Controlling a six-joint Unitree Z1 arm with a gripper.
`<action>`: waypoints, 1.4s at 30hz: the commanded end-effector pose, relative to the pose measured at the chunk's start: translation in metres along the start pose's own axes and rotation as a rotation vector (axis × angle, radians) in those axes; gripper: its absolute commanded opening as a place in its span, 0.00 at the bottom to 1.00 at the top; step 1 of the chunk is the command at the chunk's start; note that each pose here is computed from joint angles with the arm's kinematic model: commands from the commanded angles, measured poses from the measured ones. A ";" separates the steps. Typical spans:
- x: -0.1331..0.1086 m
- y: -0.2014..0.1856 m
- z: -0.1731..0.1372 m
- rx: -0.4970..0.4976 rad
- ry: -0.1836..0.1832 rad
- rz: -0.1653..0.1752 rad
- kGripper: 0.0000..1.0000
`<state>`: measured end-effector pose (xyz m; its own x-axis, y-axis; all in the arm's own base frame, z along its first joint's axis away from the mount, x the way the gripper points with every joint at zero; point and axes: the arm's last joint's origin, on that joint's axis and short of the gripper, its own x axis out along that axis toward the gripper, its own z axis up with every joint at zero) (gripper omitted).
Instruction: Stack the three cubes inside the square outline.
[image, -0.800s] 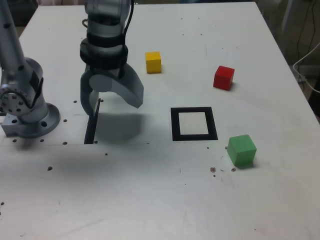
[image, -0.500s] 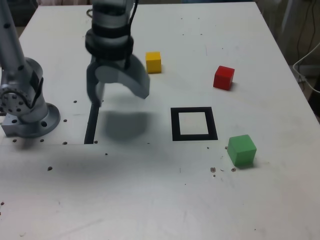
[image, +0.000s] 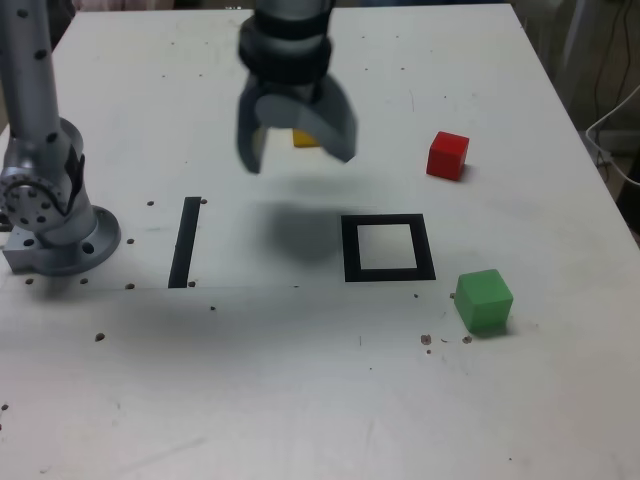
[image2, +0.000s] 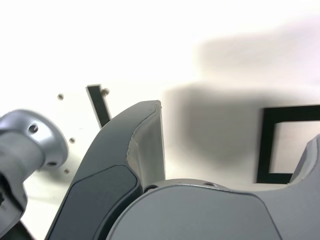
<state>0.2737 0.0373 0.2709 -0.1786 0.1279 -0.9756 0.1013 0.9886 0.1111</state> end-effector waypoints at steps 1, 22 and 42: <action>-0.003 0.009 0.007 0.006 0.003 0.016 0.97; -0.018 0.063 0.065 0.112 -0.026 0.061 0.96; -0.020 0.089 0.104 0.194 -0.092 0.087 0.95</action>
<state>0.3831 0.1133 0.2844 -0.0703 0.1992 -0.9774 0.2939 0.9405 0.1706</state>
